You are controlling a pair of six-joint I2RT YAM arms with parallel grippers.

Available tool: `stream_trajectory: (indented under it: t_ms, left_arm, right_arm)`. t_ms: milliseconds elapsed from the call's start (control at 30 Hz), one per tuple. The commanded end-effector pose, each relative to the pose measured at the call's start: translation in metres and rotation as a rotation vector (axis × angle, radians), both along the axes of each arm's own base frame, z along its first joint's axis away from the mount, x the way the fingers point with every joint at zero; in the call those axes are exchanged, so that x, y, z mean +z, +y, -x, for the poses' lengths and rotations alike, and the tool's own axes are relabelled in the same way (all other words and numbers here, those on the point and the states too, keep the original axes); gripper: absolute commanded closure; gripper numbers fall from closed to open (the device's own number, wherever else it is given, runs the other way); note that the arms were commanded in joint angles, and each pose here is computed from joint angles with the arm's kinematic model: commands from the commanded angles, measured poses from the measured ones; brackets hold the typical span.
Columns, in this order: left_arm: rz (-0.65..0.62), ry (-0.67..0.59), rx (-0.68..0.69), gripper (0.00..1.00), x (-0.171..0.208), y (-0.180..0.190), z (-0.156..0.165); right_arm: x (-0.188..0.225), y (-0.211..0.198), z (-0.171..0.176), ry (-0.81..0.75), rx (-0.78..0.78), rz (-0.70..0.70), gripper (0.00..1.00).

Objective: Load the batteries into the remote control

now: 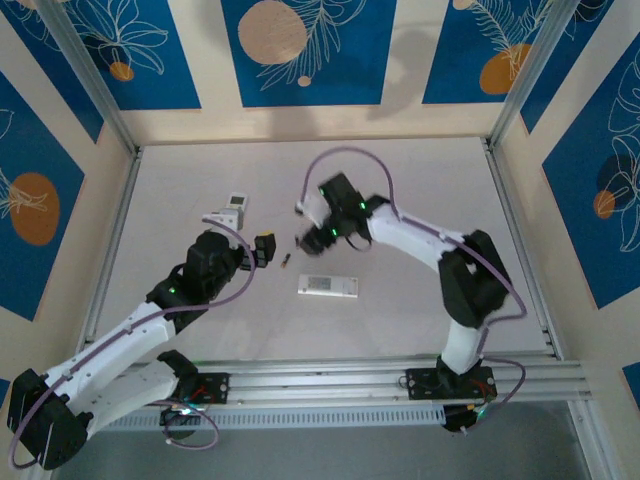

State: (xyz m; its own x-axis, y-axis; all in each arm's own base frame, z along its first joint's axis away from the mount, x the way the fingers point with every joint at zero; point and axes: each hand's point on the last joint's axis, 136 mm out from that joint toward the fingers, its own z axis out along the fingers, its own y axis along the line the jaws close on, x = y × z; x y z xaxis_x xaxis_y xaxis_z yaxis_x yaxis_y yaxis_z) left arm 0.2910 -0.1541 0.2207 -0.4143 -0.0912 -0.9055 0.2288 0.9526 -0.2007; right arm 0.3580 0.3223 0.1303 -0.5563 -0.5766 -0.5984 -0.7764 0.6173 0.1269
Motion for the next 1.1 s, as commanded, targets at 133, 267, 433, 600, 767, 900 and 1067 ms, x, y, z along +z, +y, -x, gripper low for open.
stream_trajectory:
  t_ms: [133,267,433,600,767,900,1067]
  left_arm:
    - [0.029,0.123,-0.018,0.00,-0.004,0.006,0.006]
    - [0.053,0.152,-0.061,0.00,-0.010,0.001,0.010]
    - [0.071,0.173,-0.070,0.00,-0.016,-0.004,0.007]
    - [0.082,0.158,-0.043,0.00,-0.016,-0.001,0.003]
    - [0.080,0.155,-0.035,0.00,-0.018,0.001,0.004]
    - [0.079,0.157,-0.037,0.00,-0.020,0.001,0.005]
    - [0.063,0.152,-0.099,0.00,-0.021,-0.006,0.009]
  right_arm:
    - [-0.062,0.006,-0.010,0.481,-0.512,0.004,0.43]
    - [-0.078,0.015,-0.015,0.488,-0.517,0.050,0.43]
    - [-0.090,0.022,-0.014,0.447,-0.518,0.114,0.47]
    - [-0.106,0.022,-0.019,0.345,-0.513,0.230,0.54]
    - [-0.116,0.031,-0.023,0.347,-0.501,0.239,0.69]
    - [-0.123,0.034,-0.023,0.359,-0.492,0.259,0.79]
    - [-0.110,0.033,-0.020,0.366,-0.497,0.239,0.89]
